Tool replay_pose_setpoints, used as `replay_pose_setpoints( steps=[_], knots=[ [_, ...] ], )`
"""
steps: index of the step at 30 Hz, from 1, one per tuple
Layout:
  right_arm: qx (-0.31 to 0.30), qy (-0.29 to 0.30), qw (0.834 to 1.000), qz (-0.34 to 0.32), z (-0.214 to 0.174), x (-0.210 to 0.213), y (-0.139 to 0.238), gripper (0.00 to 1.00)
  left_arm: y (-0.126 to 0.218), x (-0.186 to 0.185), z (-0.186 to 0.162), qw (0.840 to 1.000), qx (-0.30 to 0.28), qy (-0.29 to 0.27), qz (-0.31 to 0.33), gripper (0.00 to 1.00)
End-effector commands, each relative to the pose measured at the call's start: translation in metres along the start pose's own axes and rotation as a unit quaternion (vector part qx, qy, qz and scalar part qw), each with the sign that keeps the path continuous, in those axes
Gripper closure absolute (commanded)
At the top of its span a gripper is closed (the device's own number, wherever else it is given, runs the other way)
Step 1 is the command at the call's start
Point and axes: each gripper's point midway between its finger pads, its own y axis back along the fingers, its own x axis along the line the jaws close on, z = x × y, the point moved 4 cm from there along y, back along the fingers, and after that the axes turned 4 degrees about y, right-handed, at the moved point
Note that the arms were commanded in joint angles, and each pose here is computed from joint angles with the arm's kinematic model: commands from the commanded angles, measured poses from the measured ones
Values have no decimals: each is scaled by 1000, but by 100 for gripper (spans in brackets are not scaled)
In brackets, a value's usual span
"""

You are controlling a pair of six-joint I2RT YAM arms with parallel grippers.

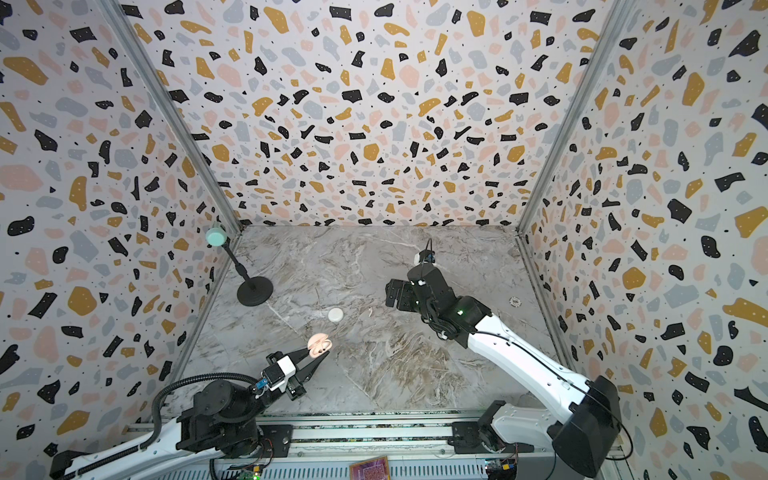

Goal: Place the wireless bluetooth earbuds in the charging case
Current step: 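Swing the right gripper out over the table toward the second pink earbud, then lower the open right gripper over the pink earbud beside the white case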

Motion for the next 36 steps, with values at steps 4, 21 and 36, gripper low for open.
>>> replay_pose_setpoints(
  steps=[4, 21, 36],
  knots=[
    [64, 19, 998, -11, -6, 14, -43, 5, 8, 5, -1, 999, -40, 2, 26, 100],
    [167, 75, 983, -15, -43, 26, -158, 31, 4, -14, -22, 999, -10, -38, -31, 100],
    [197, 93, 976, -14, -59, 26, -199, 54, 3, -18, -29, 998, 3, -54, -44, 100]
  ],
)
